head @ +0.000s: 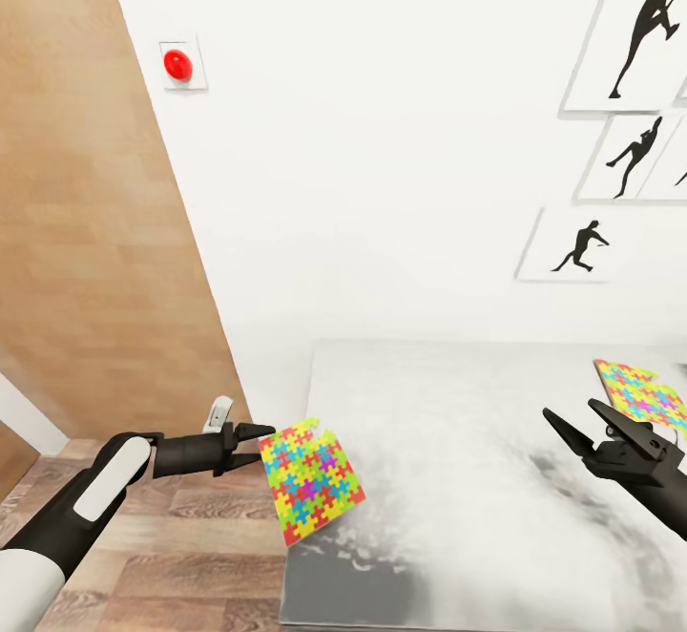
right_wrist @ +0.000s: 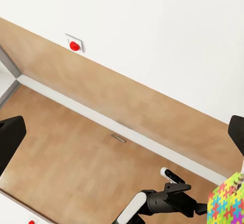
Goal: Put all the toys in the child's room - the three board games (two on the bed and one on the table), the two jigsaw puzzles on the table, and the tennis ball on the table - inside the toy box on the table in the child's room.
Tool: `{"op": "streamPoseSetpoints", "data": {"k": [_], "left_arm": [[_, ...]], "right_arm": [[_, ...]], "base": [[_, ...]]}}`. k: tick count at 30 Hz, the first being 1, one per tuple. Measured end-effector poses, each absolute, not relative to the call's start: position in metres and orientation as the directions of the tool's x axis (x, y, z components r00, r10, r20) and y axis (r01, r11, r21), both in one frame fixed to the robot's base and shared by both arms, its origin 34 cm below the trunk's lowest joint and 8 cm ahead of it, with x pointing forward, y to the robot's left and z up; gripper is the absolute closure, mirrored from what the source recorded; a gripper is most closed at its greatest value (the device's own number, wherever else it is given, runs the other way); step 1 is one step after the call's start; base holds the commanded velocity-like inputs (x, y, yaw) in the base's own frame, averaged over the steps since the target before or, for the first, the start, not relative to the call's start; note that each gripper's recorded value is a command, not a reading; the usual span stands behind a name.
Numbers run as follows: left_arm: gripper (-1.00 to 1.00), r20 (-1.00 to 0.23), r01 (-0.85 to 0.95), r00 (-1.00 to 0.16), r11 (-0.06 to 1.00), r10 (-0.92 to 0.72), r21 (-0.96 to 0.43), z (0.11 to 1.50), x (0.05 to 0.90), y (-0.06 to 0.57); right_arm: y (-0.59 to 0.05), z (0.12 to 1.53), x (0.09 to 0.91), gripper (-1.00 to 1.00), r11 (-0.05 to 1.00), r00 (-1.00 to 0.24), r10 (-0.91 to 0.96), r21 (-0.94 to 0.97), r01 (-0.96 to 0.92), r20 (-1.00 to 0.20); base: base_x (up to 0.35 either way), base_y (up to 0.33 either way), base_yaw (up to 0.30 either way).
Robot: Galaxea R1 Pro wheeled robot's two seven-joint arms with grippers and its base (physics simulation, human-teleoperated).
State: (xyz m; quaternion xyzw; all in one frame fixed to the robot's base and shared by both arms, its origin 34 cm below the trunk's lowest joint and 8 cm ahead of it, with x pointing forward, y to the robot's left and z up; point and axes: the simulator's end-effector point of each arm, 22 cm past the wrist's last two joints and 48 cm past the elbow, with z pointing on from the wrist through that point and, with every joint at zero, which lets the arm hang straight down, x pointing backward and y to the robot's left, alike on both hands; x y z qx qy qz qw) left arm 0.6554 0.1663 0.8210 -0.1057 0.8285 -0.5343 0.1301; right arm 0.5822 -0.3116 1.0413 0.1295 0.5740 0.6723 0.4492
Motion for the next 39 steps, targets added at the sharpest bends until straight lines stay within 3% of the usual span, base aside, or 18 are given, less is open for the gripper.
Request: {"op": "streamPoseSetpoints", "data": {"k": [28,29,39], "left_arm": [[-1.00,-0.102,-0.036,-0.944,0.406,-0.314,-0.913,0.8211,0.6554,0.1663],[1.00,-0.102,-0.036,-0.944,0.407,-0.314,-0.913,0.8210,0.6554,0.1663],[1.00,-0.099,-0.038,-0.941,0.393,-0.323,-0.919,0.8247,0.6572,0.1667]], "right_arm": [[-0.3113,1.0412,0.5822,-1.00,0.062,-0.563,0.753,0.888,-0.455,-0.341],[-0.3114,1.0412,0.5822,-1.00,0.062,-0.563,0.753,0.888,-0.455,-0.341],[-0.3110,1.0411,0.5822,-1.00,0.061,-0.564,0.752,0.888,-0.455,-0.341]], "base": [[0.001,-0.044,0.000],[0.000,-0.001,0.000],[0.000,0.000,0.000]]}}
